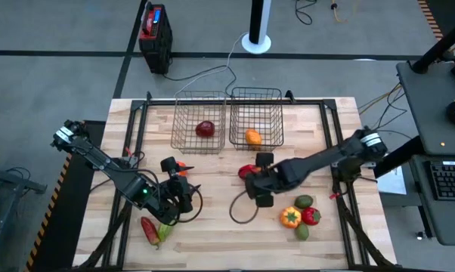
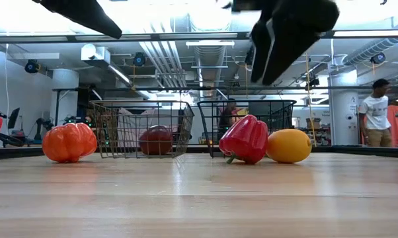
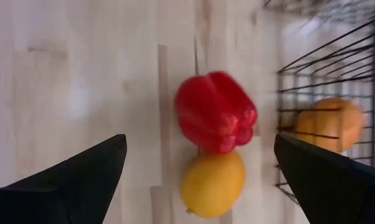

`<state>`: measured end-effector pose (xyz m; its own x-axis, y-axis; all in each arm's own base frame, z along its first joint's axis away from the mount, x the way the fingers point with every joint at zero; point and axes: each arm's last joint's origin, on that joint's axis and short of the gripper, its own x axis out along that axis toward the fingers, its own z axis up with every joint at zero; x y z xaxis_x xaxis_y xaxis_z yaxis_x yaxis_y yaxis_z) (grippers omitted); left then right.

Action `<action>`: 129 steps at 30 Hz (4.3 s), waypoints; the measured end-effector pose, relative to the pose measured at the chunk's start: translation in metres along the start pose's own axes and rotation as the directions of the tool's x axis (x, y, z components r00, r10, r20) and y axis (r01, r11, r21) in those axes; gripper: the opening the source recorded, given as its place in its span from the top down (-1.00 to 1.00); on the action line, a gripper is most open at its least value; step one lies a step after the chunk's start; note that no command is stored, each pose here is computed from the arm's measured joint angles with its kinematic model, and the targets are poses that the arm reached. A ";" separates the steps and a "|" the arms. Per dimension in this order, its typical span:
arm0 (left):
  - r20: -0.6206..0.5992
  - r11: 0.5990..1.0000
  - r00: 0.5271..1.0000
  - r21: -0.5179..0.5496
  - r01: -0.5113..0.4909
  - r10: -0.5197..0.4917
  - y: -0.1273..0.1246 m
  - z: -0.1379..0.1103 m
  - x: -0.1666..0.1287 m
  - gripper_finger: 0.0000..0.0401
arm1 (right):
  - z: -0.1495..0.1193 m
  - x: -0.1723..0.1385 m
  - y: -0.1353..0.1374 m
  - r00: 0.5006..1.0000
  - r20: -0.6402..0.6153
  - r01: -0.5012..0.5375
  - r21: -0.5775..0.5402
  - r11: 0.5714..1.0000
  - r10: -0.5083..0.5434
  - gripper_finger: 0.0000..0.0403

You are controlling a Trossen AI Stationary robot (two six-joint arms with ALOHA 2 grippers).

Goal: Sort produce into baskets
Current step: Put the red bell pepper into the black wire basket

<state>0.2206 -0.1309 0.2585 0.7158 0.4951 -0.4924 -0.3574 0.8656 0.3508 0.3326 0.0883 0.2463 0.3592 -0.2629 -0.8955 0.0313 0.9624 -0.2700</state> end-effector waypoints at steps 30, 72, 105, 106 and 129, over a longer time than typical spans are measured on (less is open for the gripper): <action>0.019 0.999 0.999 0.011 -0.042 0.042 0.002 0.000 0.000 -0.49 | 0.001 0.063 -0.019 0.987 -0.157 0.021 -0.058 0.998 -0.030 -0.99; 0.023 0.999 0.999 0.015 -0.047 0.047 0.002 0.000 0.000 -0.49 | 0.007 0.064 -0.016 0.994 -0.106 -0.009 -0.032 0.999 0.006 -0.99; 0.023 0.999 0.999 0.012 -0.047 0.047 0.002 0.000 0.000 -0.49 | 0.005 0.074 -0.010 0.991 -0.066 -0.117 -0.011 0.993 0.116 -0.08; 0.023 0.999 0.999 0.010 -0.047 0.047 0.002 0.000 0.000 -0.49 | 0.006 0.073 -0.010 0.990 -0.063 -0.123 -0.006 0.992 0.123 -0.04; 0.026 0.999 0.999 -0.004 -0.044 0.044 0.001 0.001 0.000 -0.49 | 0.045 -0.037 -0.052 0.834 0.549 0.068 0.010 0.998 -0.062 -0.03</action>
<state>0.2210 -0.1297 0.2596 0.7146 0.5308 -0.4556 -0.3908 0.8431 0.3693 0.3596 0.0511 0.3098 0.8095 -0.2409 -0.5355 0.0645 0.9429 -0.3268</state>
